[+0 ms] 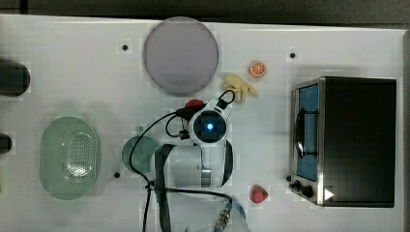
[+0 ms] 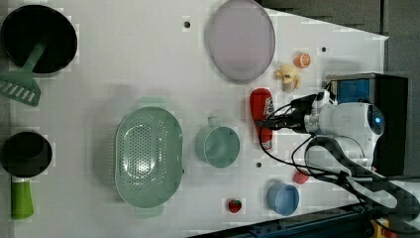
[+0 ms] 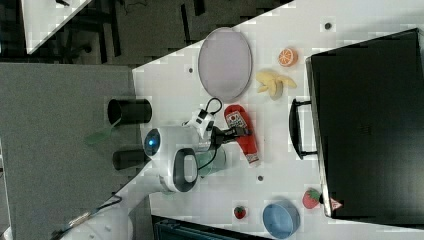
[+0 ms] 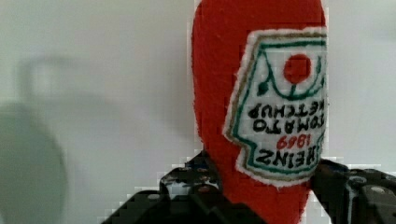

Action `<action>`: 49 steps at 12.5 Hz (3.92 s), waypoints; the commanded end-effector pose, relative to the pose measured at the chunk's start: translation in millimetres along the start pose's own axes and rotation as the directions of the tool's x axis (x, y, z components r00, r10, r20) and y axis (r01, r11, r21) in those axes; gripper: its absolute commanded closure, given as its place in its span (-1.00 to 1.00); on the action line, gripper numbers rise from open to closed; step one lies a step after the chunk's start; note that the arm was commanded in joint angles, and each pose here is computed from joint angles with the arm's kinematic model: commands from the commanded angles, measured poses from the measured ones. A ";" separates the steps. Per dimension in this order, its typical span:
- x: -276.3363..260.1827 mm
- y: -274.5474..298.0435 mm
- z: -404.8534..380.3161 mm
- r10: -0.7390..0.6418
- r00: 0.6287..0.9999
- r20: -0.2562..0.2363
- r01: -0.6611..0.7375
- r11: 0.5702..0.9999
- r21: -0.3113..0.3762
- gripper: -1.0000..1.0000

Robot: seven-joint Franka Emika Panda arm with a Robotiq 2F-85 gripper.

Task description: Pick Ketchup from the table and place it in strainer.

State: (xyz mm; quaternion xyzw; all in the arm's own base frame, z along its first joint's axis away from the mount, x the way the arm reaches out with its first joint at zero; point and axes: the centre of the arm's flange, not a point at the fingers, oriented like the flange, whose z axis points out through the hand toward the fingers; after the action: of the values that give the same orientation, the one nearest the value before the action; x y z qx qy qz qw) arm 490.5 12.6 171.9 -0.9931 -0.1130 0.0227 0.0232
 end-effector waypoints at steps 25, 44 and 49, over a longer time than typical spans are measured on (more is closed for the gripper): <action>-9.9 -362.6 -128.5 0.370 0.929 -0.028 -0.363 0.921 0.139 -0.21; 35.8 -258.6 -253.7 0.586 0.807 -0.075 -0.588 0.809 -0.009 -1.00; 37.4 -129.7 -345.5 0.745 0.666 -0.043 -0.745 0.667 0.018 -1.00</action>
State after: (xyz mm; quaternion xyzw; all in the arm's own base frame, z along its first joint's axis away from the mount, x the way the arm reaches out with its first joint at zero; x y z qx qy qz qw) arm 496.3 195.7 520.0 -0.9657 0.2594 -0.0100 0.0047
